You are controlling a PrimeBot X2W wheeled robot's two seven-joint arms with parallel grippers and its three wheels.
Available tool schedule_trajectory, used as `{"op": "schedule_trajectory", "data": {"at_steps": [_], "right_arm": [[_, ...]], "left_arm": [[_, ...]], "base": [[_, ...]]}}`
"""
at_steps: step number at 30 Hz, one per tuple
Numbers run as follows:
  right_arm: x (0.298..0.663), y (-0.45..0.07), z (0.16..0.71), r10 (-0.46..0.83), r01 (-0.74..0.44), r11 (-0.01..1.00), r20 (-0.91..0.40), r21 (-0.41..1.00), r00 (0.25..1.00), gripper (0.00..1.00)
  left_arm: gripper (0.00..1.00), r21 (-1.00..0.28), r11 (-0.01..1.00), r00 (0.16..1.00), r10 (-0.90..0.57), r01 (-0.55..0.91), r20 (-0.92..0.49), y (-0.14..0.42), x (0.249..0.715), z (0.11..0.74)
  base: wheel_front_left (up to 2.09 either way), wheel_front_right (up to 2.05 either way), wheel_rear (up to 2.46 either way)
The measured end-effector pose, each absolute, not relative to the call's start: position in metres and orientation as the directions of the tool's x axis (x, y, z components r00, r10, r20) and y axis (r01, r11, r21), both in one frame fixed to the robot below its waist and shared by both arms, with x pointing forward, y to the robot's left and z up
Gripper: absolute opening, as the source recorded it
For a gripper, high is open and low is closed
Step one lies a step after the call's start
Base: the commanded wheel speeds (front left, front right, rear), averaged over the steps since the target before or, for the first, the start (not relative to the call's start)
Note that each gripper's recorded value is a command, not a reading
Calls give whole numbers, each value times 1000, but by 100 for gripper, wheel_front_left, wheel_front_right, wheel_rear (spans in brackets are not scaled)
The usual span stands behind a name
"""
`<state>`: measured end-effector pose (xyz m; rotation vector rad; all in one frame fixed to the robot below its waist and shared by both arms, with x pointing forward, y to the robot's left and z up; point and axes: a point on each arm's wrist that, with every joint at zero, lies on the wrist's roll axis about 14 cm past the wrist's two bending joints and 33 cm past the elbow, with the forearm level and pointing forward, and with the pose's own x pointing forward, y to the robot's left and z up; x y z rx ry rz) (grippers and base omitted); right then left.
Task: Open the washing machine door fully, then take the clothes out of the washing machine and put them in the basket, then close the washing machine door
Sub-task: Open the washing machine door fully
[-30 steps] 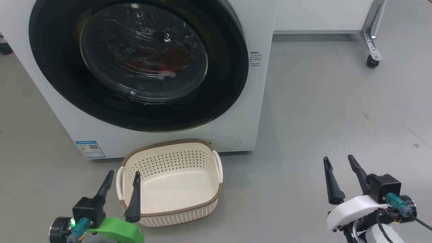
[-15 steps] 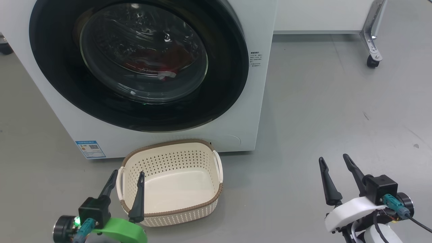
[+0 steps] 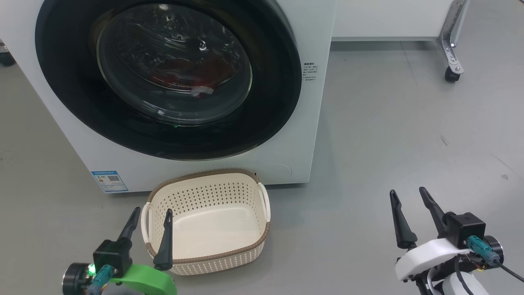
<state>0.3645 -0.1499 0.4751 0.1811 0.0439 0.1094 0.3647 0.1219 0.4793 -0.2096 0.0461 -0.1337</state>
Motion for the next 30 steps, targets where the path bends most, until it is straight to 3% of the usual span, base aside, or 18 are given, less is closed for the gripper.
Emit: {"op": "schedule_trajectory", "data": {"at_steps": [3, 4, 5, 18, 24, 30], "right_arm": [[364, -150, 474, 111, -103, 978, -36, 183, 993, 100], [364, -150, 474, 112, -103, 978, -36, 181, 993, 38], [364, -150, 474, 112, -104, 978, -37, 181, 993, 0], [365, -148, 477, 124, -117, 974, -24, 197, 992, 0], [369, -153, 480, 71, -63, 924, -7, 378, 997, 0], [376, -167, 474, -10, 22, 806, -23, 591, 1000, 0]], "left_arm": [[100, -211, 969, 990, -137, 127, -32, 122, 365, 479], [100, -211, 969, 990, -136, 127, -32, 122, 365, 479], [100, -212, 969, 990, -136, 126, -31, 122, 365, 479], [100, -214, 970, 991, -130, 119, -36, 123, 364, 478], [100, -217, 969, 991, -129, 117, -41, 123, 365, 476], [100, -222, 968, 991, -128, 115, -46, 123, 368, 474]], "base": [[0, 0, 0], [0, 0, 0], [0, 0, 0], [0, 0, 0], [0, 0, 0], [0, 0, 0]]}}
